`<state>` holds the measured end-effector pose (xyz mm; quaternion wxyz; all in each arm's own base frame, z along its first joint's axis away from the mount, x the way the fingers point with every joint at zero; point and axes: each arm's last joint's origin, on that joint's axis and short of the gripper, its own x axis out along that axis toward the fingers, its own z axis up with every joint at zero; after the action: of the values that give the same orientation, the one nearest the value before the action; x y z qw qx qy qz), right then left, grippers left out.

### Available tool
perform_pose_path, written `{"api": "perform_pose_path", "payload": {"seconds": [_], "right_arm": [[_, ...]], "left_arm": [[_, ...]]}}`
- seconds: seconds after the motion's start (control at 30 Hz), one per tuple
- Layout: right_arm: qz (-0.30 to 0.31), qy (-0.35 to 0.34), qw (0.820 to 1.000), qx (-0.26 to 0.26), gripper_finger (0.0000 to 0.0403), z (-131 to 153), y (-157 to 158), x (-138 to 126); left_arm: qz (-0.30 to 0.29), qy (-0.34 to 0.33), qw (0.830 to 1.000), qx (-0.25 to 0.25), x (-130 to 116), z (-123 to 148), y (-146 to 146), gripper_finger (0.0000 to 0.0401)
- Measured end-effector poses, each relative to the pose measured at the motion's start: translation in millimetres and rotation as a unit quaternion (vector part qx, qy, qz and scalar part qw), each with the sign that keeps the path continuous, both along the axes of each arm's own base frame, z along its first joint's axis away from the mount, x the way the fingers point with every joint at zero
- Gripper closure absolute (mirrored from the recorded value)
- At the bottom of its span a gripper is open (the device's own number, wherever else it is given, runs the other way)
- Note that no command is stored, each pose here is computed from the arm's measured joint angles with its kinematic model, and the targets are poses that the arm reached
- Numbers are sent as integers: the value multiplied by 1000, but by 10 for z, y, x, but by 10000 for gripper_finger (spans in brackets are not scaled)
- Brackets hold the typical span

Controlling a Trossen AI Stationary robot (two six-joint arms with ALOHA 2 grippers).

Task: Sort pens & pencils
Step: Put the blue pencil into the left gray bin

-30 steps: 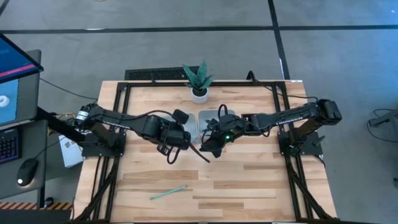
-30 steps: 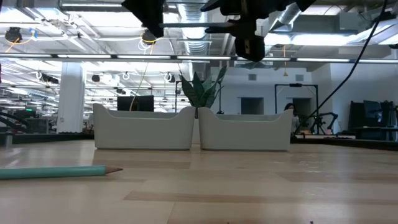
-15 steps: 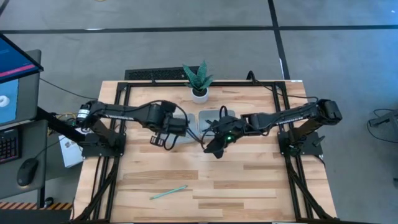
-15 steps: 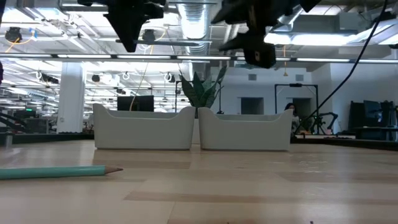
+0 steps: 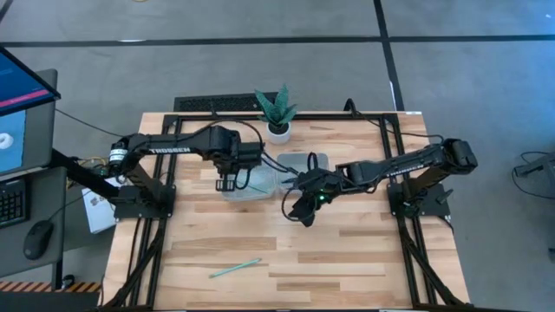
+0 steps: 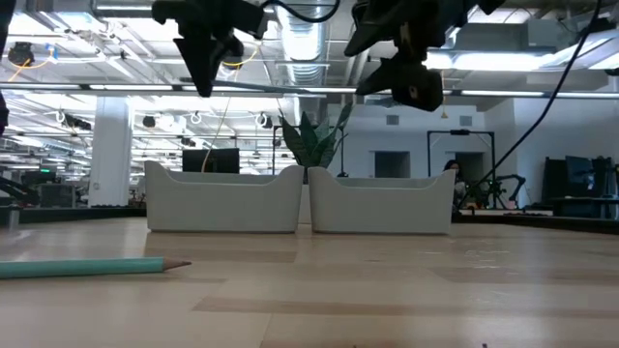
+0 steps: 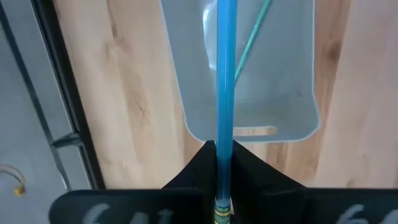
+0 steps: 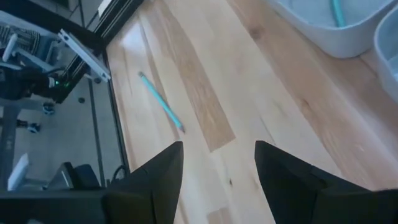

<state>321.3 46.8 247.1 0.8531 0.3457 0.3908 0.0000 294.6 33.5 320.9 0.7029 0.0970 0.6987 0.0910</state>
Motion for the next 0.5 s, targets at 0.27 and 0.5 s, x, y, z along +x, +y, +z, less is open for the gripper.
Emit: {"api": "perform_pose_path", "payload": {"seconds": [0.27, 0.5], "right_arm": [[-12, 49, 998, -39, 182, -75, 87, -88], [-32, 73, 994, -79, 182, -113, 147, -145]], "left_arm": [[-47, 7, 998, -35, -7, -4, 123, 384], [-63, -8, 996, -57, 12, -9, 198, 393]]}}
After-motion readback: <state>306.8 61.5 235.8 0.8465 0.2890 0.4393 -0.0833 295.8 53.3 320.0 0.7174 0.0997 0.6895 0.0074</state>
